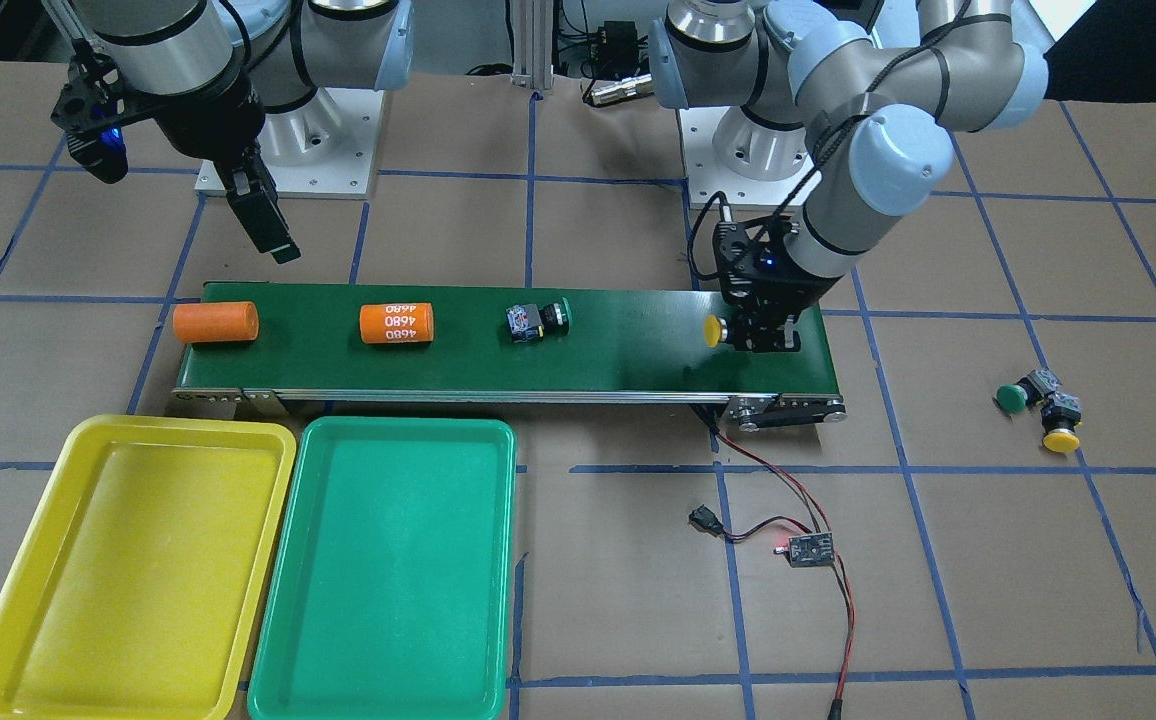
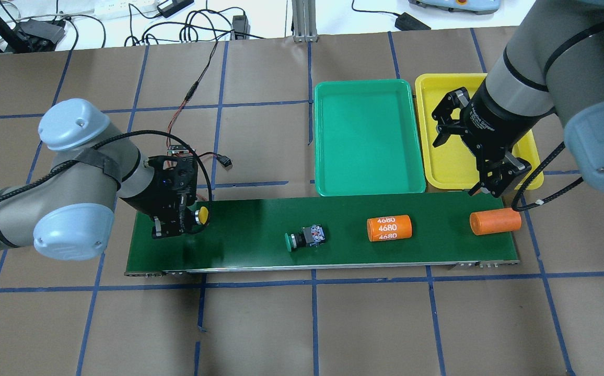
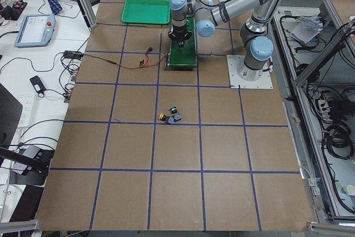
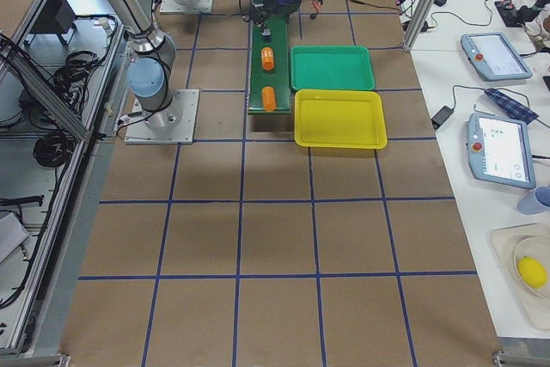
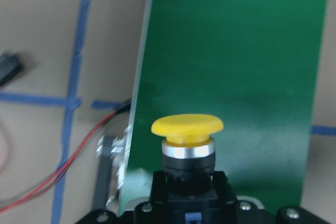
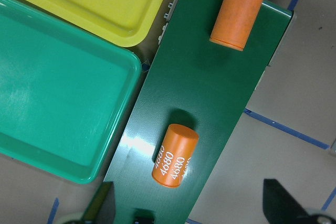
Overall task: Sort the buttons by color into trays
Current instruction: 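Place the yellow button on the belt while the right gripper lowers to the belt end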
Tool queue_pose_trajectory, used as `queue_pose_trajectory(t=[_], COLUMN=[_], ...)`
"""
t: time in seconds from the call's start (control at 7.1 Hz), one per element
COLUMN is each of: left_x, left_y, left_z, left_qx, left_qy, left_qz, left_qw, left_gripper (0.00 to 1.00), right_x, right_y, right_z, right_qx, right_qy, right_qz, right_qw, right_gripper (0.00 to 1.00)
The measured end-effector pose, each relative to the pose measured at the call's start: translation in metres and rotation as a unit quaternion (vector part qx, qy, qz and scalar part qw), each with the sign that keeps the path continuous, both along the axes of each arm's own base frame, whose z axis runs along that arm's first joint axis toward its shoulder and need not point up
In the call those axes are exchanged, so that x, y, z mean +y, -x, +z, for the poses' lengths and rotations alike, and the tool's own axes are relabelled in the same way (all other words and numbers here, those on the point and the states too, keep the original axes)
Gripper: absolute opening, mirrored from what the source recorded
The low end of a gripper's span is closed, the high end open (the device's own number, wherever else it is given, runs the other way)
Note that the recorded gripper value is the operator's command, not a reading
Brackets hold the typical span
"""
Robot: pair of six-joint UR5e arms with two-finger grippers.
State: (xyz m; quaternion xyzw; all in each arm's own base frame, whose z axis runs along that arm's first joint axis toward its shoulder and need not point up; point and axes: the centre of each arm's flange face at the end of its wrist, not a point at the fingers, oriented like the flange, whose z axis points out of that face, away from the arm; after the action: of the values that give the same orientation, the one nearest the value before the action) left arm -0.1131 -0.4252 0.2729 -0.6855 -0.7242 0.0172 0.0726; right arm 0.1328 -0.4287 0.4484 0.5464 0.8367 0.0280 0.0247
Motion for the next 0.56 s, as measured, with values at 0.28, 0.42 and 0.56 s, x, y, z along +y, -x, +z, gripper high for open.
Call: queue_pose_trajectory(t=[0.28,0.42,0.56], left_x=[0.01,0.008,0.001], left_y=[0.011,0.009,-0.002], left_z=[-0.003,-0.001,0.005], left_qx=[-0.003,-0.004,-0.006], left_qy=[-0.001,0.005,0.025], left_qz=[0.006,0.013,0.032], left_qw=[1.0,0.9999,0.9992], left_gripper=[1.0,1.0,1.0], right_x=[0.001,0.001,0.0], right_y=[-0.001,-0.002,-0.003], right_z=[-0.006,-0.008,-0.012], right_qx=[-0.001,-0.002,-0.004], right_qy=[-0.004,-0.005,-0.007], right_qz=[-0.012,-0.015,-0.021], right_qw=[0.9999,0.9999,0.9998], right_gripper=[1.0,1.0,1.0])
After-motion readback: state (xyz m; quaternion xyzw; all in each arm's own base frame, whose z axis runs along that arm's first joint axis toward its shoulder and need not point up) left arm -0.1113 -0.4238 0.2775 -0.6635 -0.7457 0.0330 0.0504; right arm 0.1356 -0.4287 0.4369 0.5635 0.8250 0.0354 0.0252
